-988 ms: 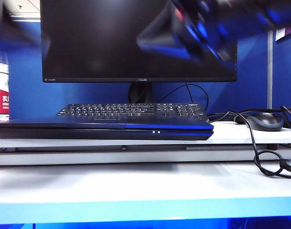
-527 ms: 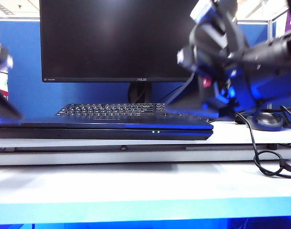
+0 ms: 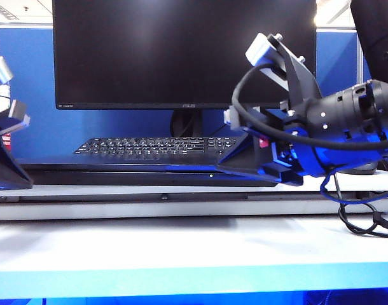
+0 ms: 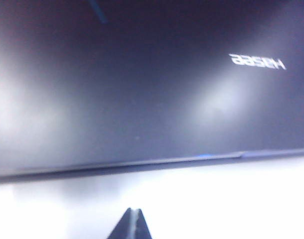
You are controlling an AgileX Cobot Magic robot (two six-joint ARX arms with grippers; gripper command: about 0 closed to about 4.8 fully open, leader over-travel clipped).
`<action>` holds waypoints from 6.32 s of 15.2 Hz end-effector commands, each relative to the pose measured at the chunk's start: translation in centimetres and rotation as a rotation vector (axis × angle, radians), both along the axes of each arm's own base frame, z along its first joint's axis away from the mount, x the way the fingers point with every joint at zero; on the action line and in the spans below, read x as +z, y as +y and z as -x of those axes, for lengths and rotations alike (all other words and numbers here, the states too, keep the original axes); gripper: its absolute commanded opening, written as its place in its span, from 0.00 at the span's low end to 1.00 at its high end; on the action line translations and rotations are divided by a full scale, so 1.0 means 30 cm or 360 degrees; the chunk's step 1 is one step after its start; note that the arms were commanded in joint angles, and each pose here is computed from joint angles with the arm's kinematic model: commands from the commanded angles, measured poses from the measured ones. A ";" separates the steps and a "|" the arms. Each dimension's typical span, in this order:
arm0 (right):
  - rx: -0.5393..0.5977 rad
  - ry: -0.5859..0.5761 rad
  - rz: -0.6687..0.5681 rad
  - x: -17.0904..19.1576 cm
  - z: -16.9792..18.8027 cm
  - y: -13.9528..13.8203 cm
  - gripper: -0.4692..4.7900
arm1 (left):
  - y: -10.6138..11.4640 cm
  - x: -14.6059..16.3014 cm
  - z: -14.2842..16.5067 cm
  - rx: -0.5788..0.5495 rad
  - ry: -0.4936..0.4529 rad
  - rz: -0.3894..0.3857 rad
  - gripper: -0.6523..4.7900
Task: Open the lid of the black laptop.
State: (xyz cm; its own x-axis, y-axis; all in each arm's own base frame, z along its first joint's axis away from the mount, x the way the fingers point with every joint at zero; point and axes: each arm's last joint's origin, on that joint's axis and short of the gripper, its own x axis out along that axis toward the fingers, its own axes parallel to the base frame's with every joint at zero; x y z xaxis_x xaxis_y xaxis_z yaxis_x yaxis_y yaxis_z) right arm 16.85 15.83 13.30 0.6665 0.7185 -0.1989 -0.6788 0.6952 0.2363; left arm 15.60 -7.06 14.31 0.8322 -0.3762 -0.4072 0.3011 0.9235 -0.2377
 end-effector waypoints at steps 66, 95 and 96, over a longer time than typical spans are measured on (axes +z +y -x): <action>-0.0108 0.0015 0.0065 0.024 -0.076 -0.015 0.08 | -0.004 0.044 -0.076 -0.0141 -0.0270 -0.0047 0.11; -0.0138 -0.0293 -0.0159 0.155 -0.137 0.031 0.08 | -0.034 0.214 -0.166 -0.0128 -0.0520 -0.0126 0.11; -0.0139 -0.0297 -0.0162 0.156 -0.137 0.031 0.08 | -0.034 0.217 -0.167 -0.0127 -0.0527 -0.0125 0.11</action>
State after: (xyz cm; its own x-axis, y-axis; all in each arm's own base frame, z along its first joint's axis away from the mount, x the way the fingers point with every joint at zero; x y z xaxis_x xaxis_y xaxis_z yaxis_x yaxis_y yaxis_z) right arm 20.76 16.75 16.98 0.7329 0.6768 -0.0694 -0.6557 0.7299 0.1933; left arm 20.22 -8.02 19.39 0.8701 -0.4292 -0.2424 0.4277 0.9018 -0.0616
